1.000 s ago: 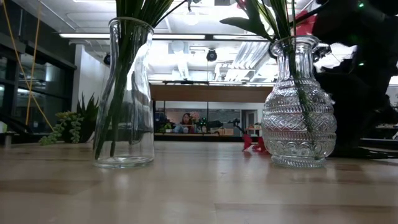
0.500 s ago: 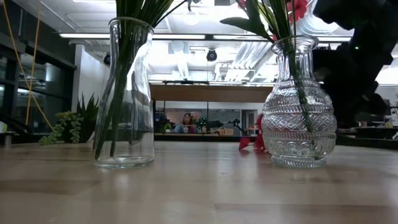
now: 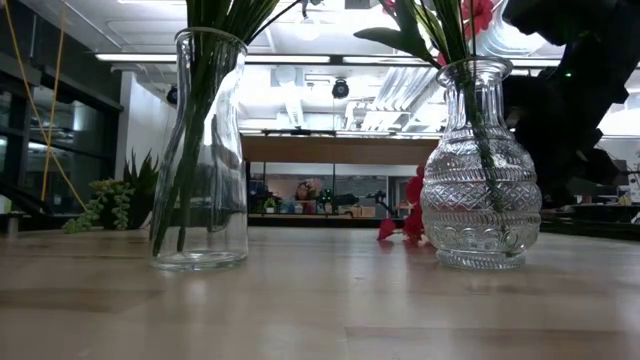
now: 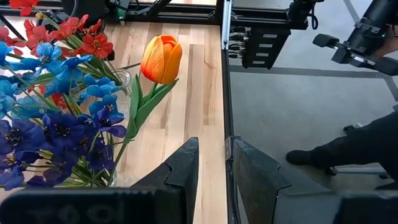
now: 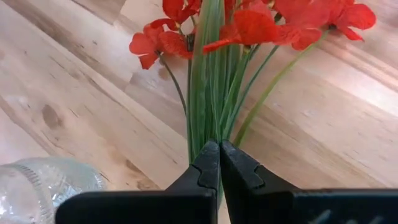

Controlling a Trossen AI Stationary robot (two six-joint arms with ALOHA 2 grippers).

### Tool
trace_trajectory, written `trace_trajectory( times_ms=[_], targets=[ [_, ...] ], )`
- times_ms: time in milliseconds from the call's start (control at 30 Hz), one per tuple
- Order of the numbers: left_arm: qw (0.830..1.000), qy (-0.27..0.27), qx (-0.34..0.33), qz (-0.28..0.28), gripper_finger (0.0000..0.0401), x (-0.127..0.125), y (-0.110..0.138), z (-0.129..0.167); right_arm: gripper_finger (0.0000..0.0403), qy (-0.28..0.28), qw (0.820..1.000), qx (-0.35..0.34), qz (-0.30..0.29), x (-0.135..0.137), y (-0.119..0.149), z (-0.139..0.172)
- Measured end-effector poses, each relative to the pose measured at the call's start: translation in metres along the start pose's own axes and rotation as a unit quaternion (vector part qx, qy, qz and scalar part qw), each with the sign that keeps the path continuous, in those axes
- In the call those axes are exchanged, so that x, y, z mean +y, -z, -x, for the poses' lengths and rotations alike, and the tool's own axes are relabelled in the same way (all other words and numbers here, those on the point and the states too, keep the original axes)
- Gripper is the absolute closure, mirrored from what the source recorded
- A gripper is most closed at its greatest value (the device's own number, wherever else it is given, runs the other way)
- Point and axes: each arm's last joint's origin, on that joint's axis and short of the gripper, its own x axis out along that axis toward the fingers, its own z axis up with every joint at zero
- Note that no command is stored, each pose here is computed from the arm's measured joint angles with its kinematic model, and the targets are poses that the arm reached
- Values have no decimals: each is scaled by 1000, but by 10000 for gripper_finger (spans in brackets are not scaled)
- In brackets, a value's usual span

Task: Pick and place flowers into a vace then onto a shelf
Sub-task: Put the orange flowers into the right transparent flower vase

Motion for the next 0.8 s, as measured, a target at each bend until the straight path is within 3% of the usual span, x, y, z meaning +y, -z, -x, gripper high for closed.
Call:
trace_trajectory(
  times_ms=[800],
  targets=[
    [1000, 1, 0, 0, 267, 0, 0, 0, 403, -41, 999, -13, -10, 3, -10, 12]
  ],
)
